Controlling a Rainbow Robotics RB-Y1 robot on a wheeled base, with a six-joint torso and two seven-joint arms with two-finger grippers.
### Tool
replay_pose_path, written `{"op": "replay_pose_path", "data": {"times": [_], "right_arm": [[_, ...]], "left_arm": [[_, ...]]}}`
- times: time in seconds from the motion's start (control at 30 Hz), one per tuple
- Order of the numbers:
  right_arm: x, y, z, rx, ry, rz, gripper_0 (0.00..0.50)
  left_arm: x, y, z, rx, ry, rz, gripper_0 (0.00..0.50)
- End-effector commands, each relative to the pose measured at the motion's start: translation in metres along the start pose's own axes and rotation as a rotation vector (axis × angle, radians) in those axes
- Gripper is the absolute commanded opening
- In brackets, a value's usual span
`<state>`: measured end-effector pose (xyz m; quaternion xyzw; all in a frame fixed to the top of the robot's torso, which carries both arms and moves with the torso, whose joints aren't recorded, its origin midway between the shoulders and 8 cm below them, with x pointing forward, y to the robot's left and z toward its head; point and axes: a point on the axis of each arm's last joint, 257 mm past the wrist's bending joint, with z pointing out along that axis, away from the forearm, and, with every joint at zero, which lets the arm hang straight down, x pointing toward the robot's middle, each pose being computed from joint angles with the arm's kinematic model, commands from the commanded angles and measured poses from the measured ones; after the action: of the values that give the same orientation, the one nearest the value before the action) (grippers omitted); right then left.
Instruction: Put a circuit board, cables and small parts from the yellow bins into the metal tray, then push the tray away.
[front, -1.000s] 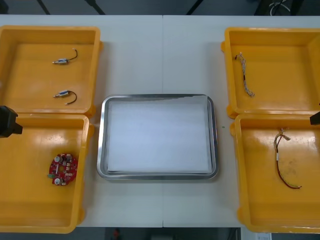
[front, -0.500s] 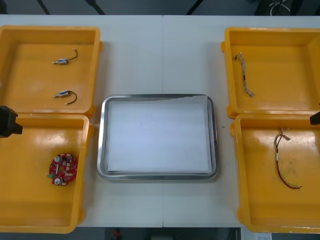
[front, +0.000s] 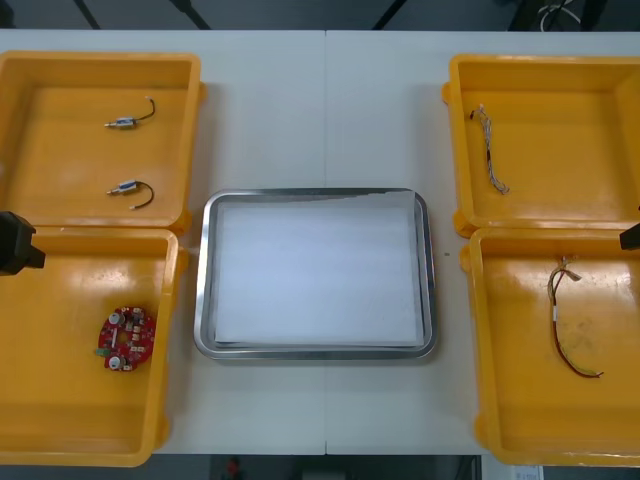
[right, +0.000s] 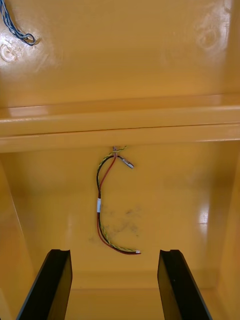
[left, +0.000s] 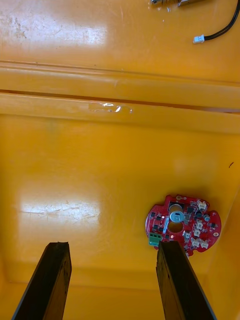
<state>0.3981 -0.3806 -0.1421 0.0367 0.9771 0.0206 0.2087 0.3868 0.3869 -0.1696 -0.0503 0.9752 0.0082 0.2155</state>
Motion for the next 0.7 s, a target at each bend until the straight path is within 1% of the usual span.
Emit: {"op": "replay_pose_path", "data": {"times": [0.03,0.7], "right_arm": [[-0.0045,0.0005,-0.0058,0.002,-0.032,-0.046,0.500],[-0.0045,0.0005,-0.0058,0.002,-0.032,-0.046,0.500]], "left_arm": [[-0.0102,0.0084,-0.0111,-0.036,-0.030,0.086,0.500],[-0.0102,0.0084,-0.0111,-0.036,-0.030,0.086,0.500]]}}
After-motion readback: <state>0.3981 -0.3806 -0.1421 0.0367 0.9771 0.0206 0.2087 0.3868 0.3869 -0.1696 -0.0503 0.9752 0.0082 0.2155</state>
